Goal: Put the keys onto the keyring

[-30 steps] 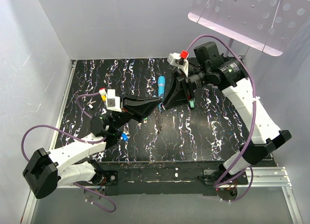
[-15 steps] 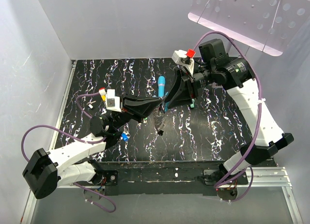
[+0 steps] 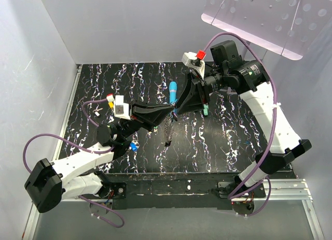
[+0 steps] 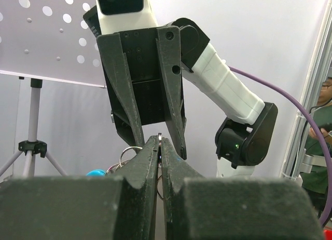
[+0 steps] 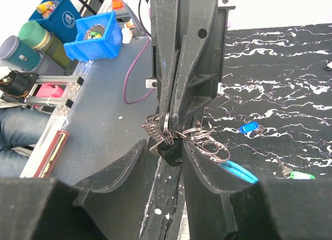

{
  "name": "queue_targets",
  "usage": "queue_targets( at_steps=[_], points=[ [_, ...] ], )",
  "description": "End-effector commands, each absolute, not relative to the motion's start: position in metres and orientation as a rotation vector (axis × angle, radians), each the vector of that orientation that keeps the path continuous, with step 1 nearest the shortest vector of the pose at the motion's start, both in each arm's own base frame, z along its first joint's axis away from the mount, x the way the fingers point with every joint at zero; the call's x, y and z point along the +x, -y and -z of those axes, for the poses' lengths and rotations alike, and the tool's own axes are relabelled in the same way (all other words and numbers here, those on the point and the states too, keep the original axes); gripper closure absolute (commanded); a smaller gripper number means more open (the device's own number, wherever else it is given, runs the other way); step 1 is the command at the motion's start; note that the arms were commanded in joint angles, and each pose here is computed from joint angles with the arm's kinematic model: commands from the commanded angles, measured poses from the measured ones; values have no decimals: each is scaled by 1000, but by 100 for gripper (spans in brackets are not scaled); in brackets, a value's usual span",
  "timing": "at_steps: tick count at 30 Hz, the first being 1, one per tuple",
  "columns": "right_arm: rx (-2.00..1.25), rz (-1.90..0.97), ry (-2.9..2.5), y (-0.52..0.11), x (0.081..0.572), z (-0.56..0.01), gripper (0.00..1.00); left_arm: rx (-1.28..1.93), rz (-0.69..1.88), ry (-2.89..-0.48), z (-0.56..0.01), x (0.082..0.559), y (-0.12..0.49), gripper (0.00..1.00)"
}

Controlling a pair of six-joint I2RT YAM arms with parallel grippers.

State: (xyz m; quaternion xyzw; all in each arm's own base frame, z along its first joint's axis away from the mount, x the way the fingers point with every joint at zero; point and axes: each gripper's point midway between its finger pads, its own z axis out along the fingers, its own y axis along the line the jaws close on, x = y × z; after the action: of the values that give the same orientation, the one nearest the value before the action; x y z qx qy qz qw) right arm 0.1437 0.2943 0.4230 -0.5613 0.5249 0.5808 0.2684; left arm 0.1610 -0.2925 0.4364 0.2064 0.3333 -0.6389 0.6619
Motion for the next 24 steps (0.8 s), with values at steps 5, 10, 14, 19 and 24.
queue_targets(
  at_steps=[5, 10, 14, 19, 24],
  points=[
    [-1517, -1556, -1357, -294, 141, -438, 63, 453, 1435, -740, -437, 162, 289, 100],
    [-1516, -1563, -1370, -296, 142, -435, 73, 453, 1428, -747, -436, 163, 290, 100],
    [-1510, -1552, -1388, -298, 144, -433, 83, 456, 1425, -751, -436, 162, 290, 100],
    [-1507, -1543, -1404, -299, 145, -429, 99, 455, 1419, -759, -434, 164, 290, 100],
    [-1507, -1532, -1420, -299, 146, -423, 99, 460, 1408, -791, -431, 165, 290, 100]
  ],
)
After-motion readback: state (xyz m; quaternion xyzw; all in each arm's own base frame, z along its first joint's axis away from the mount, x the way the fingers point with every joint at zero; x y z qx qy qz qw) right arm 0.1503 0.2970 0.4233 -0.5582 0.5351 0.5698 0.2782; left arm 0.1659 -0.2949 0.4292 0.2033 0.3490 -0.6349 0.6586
